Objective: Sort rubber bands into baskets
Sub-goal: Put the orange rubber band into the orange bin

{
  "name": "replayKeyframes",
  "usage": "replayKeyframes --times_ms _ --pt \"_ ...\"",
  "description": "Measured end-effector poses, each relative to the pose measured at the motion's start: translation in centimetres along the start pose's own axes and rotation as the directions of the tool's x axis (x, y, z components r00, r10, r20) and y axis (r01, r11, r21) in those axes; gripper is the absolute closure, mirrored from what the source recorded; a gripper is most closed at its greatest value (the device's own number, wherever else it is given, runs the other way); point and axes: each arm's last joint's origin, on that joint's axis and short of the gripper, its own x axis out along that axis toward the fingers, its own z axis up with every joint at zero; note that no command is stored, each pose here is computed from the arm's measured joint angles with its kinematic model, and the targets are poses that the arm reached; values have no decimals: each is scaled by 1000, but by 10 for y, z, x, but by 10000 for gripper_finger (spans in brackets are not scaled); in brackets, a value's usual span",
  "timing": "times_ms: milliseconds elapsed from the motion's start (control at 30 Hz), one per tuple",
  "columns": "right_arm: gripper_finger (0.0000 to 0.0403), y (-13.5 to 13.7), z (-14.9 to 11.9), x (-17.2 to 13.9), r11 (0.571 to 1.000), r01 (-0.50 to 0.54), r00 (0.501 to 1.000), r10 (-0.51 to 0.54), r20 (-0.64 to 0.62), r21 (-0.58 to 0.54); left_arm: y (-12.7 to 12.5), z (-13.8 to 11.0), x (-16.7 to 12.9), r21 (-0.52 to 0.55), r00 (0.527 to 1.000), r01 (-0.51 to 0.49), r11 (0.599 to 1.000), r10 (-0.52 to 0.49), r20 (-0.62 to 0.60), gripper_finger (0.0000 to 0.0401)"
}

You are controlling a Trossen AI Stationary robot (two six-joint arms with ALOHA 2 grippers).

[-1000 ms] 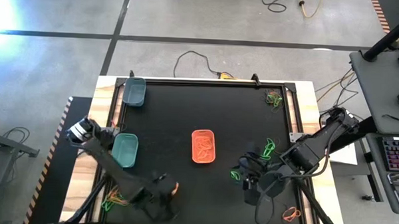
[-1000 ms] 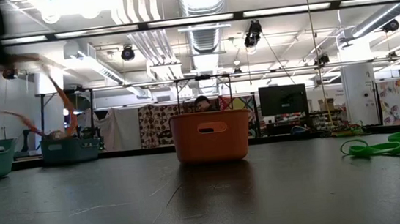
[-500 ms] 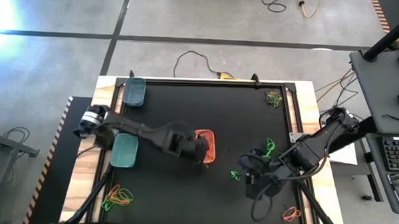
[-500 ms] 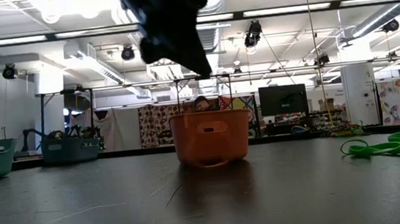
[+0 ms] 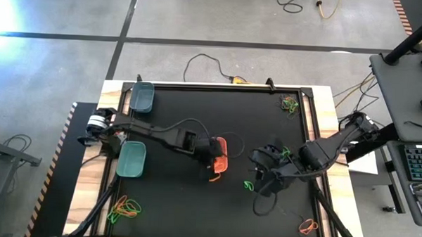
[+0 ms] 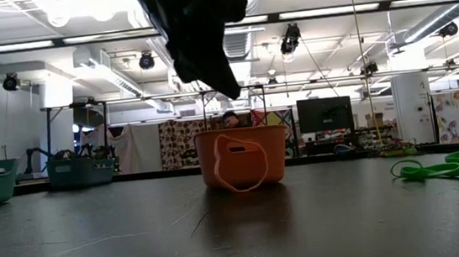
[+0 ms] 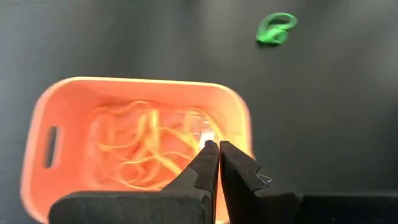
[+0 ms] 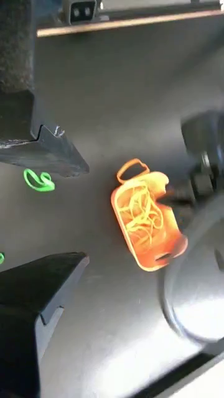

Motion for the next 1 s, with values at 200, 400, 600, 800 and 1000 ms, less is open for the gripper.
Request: replayKeyframes --times_ms 200,400,600,800,1000 --pt "199 -5 5 3 1000 12 1000 -12 8 -18 -31 -4 -24 18 997 -17 1000 16 82 394" --pt "199 -4 4 3 1000 7 1000 -7 11 -17 -64 -35 -41 -103 972 -21 994 44 231 349" --pt "200 11 -1 0 999 3 998 0 64 -47 -86 -87 -26 -278 900 80 957 50 432 285" --pt "199 31 -12 3 997 -4 998 8 63 -71 -99 -127 0 -193 846 -7 981 109 522 227" --pt "199 44 -24 2 997 -22 999 25 38 -75 -102 -144 28 -266 845 -1 964 144 516 206"
